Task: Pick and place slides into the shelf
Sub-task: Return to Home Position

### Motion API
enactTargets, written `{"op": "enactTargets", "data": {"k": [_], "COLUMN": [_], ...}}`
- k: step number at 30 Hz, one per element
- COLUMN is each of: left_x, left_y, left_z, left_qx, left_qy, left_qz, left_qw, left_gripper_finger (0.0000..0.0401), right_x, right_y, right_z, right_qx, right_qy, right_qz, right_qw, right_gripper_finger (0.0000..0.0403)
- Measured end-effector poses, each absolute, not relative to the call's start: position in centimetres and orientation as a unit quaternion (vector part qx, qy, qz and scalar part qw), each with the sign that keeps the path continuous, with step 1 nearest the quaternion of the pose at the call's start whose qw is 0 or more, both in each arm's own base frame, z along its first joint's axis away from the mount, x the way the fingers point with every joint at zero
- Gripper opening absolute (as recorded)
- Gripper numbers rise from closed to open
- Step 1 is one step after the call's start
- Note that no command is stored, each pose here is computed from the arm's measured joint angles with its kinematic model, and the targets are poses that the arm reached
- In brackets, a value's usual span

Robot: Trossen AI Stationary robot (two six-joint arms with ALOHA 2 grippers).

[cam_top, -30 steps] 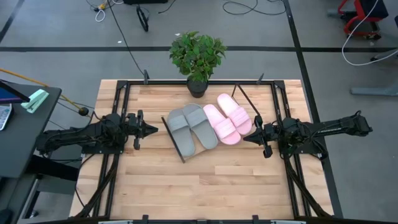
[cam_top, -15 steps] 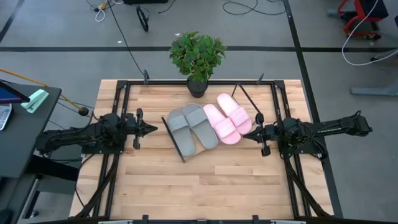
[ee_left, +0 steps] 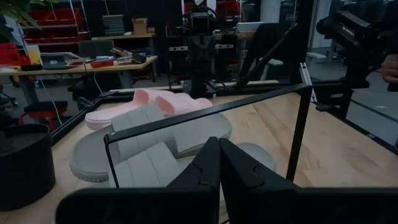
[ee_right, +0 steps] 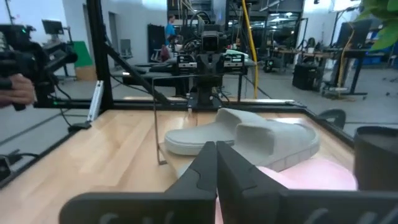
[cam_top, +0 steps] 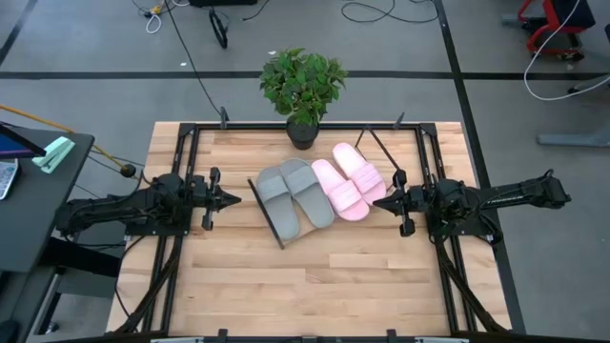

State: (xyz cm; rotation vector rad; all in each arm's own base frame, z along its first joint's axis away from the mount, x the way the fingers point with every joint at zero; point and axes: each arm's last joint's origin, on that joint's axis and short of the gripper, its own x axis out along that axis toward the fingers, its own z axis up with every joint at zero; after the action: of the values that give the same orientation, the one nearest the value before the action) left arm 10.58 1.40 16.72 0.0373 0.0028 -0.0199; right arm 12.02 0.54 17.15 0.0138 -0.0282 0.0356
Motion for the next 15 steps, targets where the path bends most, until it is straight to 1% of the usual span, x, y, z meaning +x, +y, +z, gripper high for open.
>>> {"op": "enactTargets", "data": {"k": [4, 10, 15], "left_x": [10.58, 10.58, 10.58], "left_y": [1.40, 1.40, 1.40], "left_z": [16.71, 16.69, 16.69], "left_qx": [0.019, 0.018, 0.015], "left_qy": [0.002, 0.003, 0.003], "left_qz": [-0.010, -0.010, -0.010], "left_qw": [1.000, 1.000, 1.000], "left_gripper_finger": [0.0005, 0.0029, 0.0035], "right_x": [12.01, 12.01, 12.02], "right_y": [0.60, 0.60, 0.60], "right_z": [17.15, 17.13, 17.10], "right_qx": [0.017, 0.023, 0.030], "right_qy": [-0.013, -0.012, -0.011], "right_qz": [0.028, 0.028, 0.028], "right_qw": [0.999, 0.999, 0.999], "right_gripper_finger": [0.0002, 0.0006, 0.0008]}}
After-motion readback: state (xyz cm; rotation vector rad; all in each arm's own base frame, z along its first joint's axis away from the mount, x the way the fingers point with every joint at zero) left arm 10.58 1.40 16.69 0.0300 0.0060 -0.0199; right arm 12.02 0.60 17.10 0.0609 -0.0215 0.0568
